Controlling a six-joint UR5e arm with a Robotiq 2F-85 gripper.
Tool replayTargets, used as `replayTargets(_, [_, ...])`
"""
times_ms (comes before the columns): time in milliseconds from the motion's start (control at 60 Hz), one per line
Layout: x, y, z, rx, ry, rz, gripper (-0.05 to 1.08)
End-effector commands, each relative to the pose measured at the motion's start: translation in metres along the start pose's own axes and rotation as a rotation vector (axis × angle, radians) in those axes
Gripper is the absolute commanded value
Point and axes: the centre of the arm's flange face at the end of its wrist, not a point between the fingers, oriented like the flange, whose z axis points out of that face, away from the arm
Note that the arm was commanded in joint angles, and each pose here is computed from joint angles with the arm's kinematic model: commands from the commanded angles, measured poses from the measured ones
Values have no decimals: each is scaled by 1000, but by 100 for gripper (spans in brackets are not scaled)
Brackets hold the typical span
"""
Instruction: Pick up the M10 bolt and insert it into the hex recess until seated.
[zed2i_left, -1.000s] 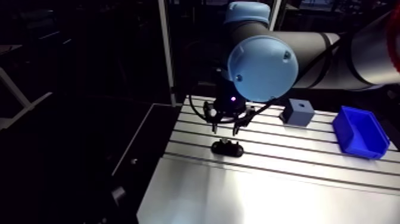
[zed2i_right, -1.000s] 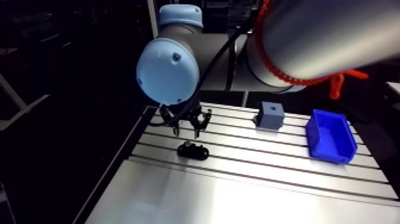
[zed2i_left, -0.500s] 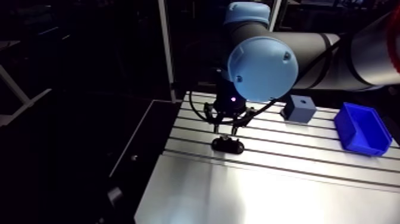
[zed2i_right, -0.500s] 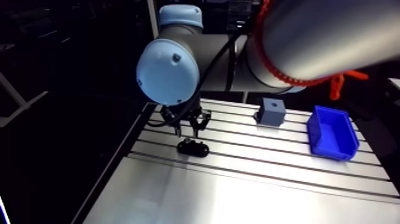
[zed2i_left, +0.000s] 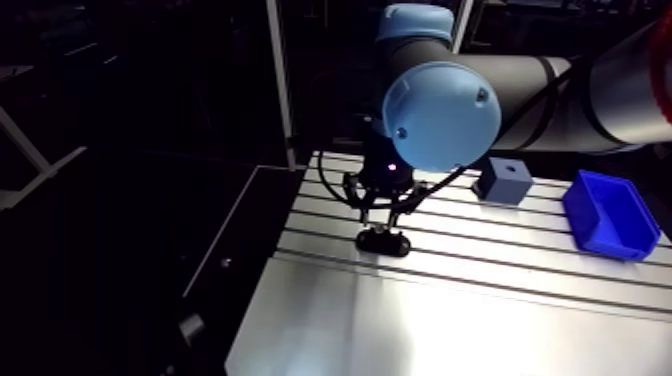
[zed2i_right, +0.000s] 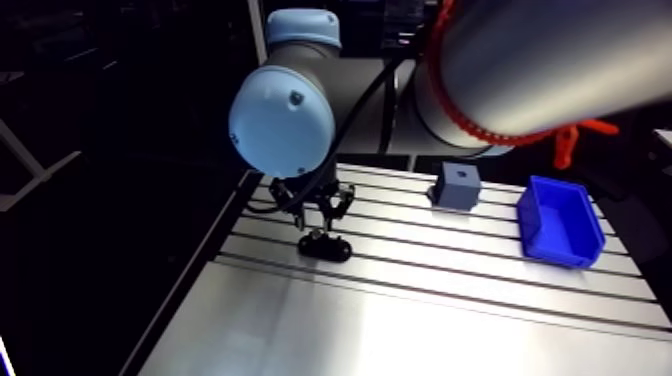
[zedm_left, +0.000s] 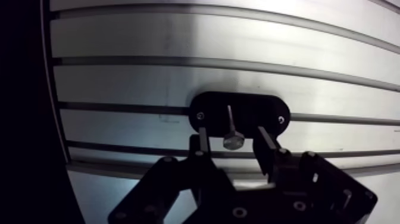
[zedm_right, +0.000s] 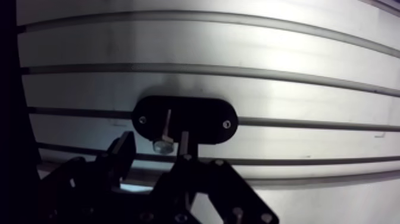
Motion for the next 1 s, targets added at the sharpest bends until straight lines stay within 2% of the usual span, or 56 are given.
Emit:
replayTargets(17, [0, 0, 3, -2, -6, 0, 50])
replayTargets(1000, [0, 1, 7, -6, -14, 0, 58])
